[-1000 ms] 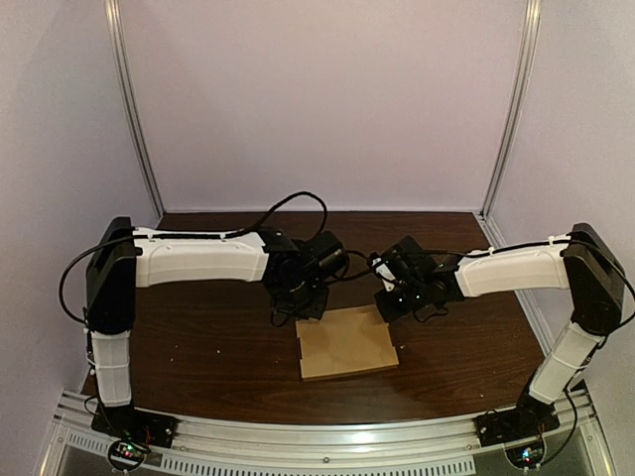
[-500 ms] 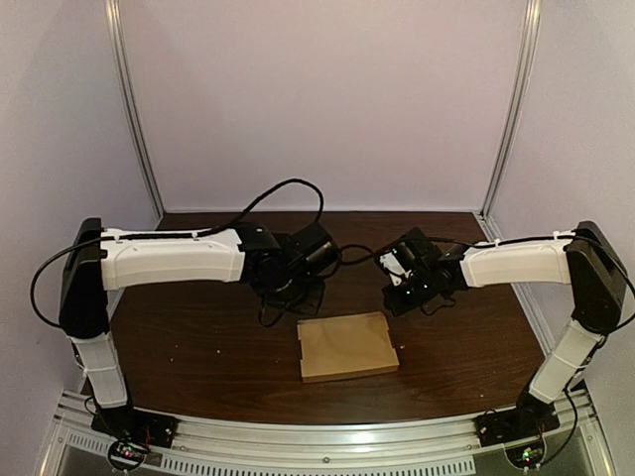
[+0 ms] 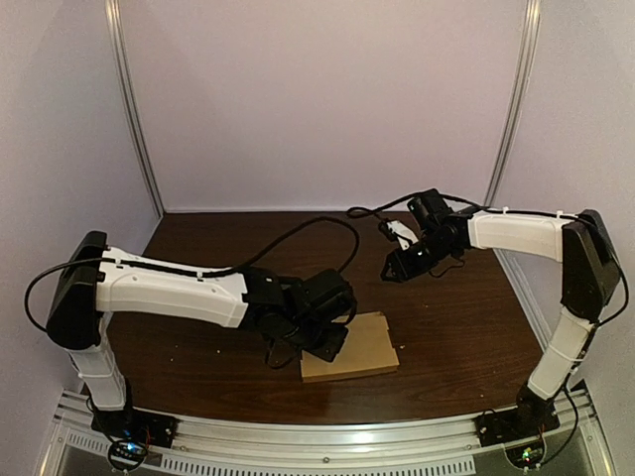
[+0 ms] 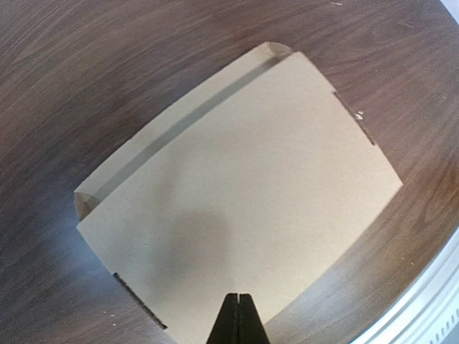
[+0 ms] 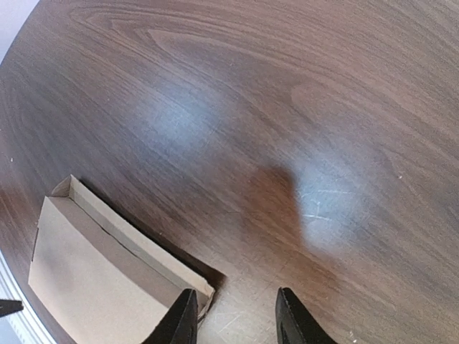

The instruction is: Fold the paper box

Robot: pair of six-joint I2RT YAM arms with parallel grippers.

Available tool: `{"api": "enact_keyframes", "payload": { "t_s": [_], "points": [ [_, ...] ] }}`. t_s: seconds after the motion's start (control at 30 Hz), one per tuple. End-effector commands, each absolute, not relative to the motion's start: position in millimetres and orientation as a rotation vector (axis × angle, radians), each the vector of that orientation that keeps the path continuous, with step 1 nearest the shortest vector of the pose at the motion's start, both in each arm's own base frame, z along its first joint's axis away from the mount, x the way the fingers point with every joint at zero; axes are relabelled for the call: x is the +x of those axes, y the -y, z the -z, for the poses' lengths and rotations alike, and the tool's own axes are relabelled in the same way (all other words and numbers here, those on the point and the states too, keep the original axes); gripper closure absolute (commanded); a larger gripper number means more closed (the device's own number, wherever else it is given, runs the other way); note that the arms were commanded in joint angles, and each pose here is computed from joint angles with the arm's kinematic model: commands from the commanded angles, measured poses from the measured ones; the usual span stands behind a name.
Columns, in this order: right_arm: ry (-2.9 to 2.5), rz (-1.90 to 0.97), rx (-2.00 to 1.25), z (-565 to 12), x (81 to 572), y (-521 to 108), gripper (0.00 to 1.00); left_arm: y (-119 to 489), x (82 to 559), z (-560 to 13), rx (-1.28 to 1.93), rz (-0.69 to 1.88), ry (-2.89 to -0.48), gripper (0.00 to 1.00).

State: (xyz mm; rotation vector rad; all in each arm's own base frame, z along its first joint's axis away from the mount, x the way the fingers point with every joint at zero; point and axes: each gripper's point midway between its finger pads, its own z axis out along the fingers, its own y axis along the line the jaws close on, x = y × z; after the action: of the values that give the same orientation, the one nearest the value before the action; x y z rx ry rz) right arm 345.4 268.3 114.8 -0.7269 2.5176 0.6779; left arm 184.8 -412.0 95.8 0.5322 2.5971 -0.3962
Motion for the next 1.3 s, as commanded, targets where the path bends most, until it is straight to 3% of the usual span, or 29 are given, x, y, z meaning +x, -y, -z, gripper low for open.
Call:
{"api": "enact_keyframes", "payload": {
  "t_s": [0.0,0.2,0.4,0.8,0.93,1.13,1.27],
  "points": [
    [-2.524,-0.793,-0.770,-116.7,353.1,-254.3,0.62,459.6,137.5,-139.2,0.834,0.650,-2.405,1.00],
    [-2.467,-0.785,-0.799,-127.4,371.1,-242.4,0.54,455.4,85.6,-81.6,1.090,0.591,-2.517,1.00],
    [-2.499,-0.755,-0.838,-117.1,382.0,-242.6,0.55,428.7,104.4,-49.9,1.033,0.365,-2.542,1.00],
    [-2.532,-0.867,-1.038,-85.4,367.1,-268.2,0.57,358.6,195.0,-25.8,0.779,0.104,-2.614,1.00],
    [-2.556,-0.856,-1.052,-78.6,358.1,-274.6,0.59,320.1,262.3,-25.9,0.618,0.013,-2.591,1.00],
    [-2.568,-0.771,-0.999,-81.7,363.5,-262.5,0.59,320.7,375.2,-72.2,0.443,0.180,-2.436,1.00],
    [-2.636,-0.764,-0.939,-71.6,360.3,-257.5,0.59,328.0,384.5,-89.0,0.414,0.180,-2.464,1.00]
  ]
}}
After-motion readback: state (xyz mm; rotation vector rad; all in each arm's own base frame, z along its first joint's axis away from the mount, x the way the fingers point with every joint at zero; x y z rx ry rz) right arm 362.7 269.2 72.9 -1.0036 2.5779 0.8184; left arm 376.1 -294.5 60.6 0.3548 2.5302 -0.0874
